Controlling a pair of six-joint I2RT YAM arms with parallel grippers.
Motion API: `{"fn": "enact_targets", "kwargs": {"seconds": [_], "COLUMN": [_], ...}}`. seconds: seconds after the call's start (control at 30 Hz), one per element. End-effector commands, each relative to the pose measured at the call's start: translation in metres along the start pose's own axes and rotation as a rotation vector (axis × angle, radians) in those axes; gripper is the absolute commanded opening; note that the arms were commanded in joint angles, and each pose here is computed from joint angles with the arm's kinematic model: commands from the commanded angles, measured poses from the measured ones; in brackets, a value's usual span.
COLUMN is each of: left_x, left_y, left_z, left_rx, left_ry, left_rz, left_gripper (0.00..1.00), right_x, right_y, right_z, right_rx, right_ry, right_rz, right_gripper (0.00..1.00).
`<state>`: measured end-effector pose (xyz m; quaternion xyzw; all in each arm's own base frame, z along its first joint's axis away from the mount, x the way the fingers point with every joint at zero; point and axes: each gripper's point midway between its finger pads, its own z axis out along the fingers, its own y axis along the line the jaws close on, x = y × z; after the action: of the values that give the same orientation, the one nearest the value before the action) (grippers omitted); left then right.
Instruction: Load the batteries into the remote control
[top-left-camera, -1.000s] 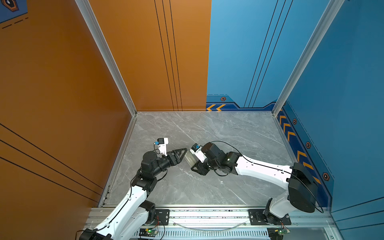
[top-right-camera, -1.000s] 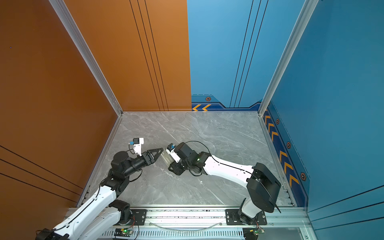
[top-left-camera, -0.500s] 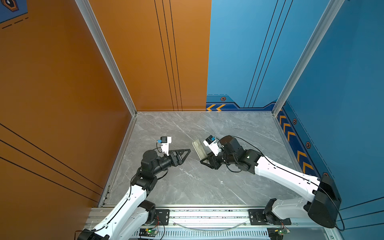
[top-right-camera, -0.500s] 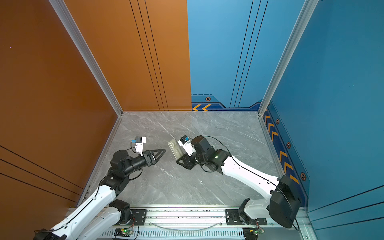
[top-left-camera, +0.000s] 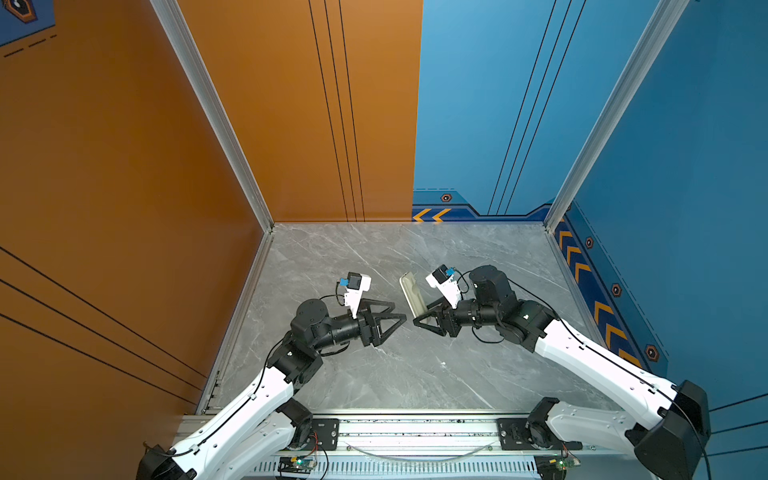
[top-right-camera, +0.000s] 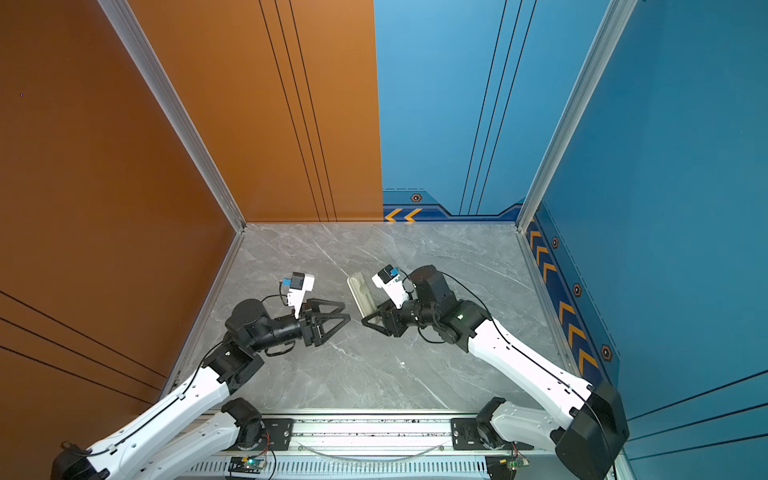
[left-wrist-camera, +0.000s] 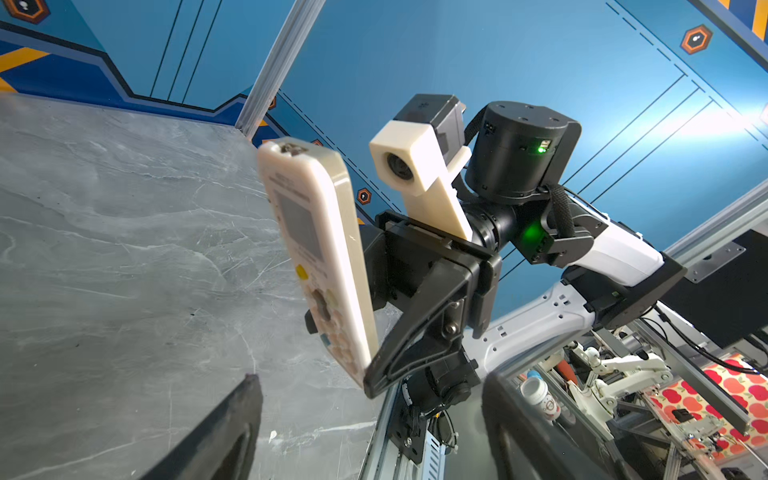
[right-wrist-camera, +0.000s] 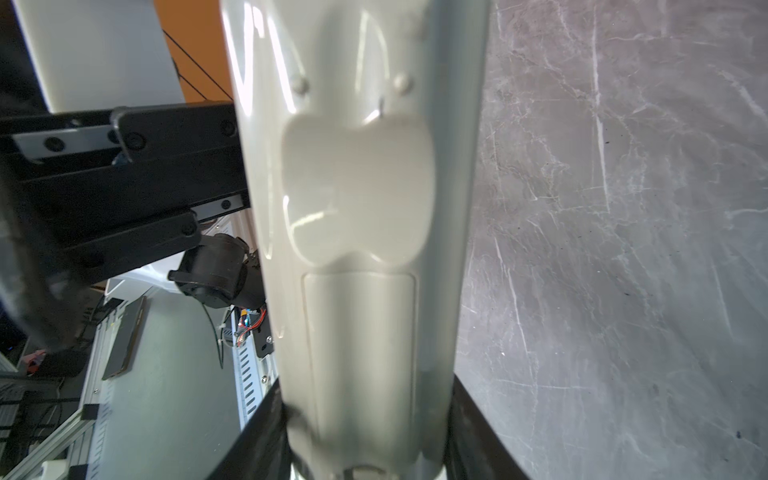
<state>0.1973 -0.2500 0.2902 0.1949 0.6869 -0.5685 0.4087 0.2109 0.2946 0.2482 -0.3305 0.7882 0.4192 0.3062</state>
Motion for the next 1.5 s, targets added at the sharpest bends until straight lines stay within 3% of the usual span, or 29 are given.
{"fn": "enact_targets", "kwargs": {"seconds": [0.0, 0.73, 1.07, 1.47], "left_x": [-0.008, -0.026, -0.026, -0.027], "left_y": [-0.013, -0.043, -0.056, -0.062], "left_z": [0.005, 0.029, 0.037, 0.041], "left_rx": [0.040, 0.187, 0.238, 0.260], "left_ry": [0.005, -0.001, 0.018, 0.018], "left_rz": [0.053, 0.089, 0.099, 0.105], "left_gripper": [0.83, 0.84, 0.83, 0.76], "right_x": [0.002, -0.013, -0.009, -0.005], "right_y": [0.008, 0.053, 0.058, 0.067], "right_z": [-0.008, -0.035, -0.033, -0.033], "right_rx": [-0.067, -0.398, -0.435, -0.473], "right_ry": [-0.015, -0.155, -0.138, -0.124], "right_rz": [0.017, 0.052, 0.042, 0.023], "right_gripper": [0.13, 0.12, 0.12, 0.12]}}
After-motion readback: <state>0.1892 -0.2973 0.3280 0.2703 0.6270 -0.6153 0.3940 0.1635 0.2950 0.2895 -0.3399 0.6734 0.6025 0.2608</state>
